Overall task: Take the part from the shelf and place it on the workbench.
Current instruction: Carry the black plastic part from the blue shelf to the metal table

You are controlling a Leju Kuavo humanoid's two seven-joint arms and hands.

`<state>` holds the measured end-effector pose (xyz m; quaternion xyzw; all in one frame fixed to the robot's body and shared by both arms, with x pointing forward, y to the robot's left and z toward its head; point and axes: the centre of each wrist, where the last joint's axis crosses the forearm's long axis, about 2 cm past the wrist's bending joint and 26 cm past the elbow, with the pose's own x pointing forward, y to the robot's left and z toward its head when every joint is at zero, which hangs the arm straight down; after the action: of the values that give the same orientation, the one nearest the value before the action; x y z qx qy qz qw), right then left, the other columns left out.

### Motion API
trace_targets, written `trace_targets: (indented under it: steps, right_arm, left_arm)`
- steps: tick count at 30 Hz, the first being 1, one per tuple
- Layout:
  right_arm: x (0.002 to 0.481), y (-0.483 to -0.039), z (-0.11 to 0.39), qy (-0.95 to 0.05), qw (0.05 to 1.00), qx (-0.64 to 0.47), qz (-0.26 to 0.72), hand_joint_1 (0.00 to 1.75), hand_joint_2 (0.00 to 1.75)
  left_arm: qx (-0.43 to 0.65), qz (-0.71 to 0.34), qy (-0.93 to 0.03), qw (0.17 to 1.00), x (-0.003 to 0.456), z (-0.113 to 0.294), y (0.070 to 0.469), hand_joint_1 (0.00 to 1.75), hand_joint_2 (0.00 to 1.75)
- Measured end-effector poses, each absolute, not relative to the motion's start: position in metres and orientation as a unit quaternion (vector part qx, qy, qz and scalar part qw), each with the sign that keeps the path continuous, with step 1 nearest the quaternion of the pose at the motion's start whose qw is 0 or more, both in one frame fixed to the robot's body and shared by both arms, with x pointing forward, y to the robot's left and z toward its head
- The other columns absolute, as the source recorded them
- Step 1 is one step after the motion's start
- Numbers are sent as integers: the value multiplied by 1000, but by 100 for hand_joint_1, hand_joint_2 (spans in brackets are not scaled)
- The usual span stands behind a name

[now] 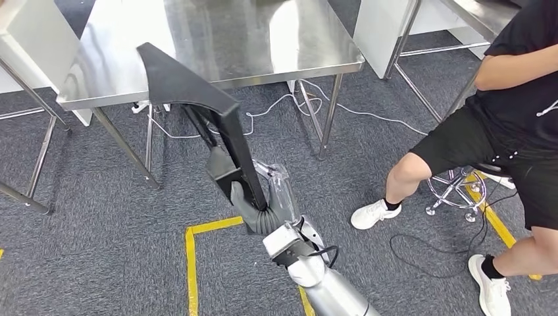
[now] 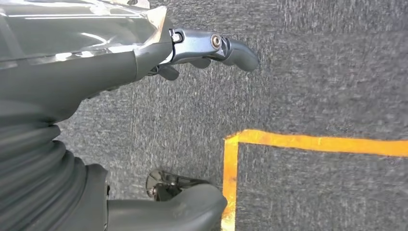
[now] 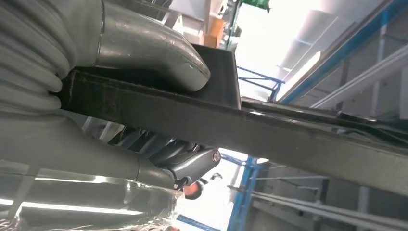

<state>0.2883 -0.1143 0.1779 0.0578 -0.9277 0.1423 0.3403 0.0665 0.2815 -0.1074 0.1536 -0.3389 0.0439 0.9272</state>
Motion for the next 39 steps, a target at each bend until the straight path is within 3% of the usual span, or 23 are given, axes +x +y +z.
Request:
trace_targets:
  steps: [39]
  right_arm:
    - [294, -105, 183, -923, 354, 54, 142, 175, 175]
  left_arm:
    - [160, 52, -336, 927, 63, -108, 281, 0, 175]
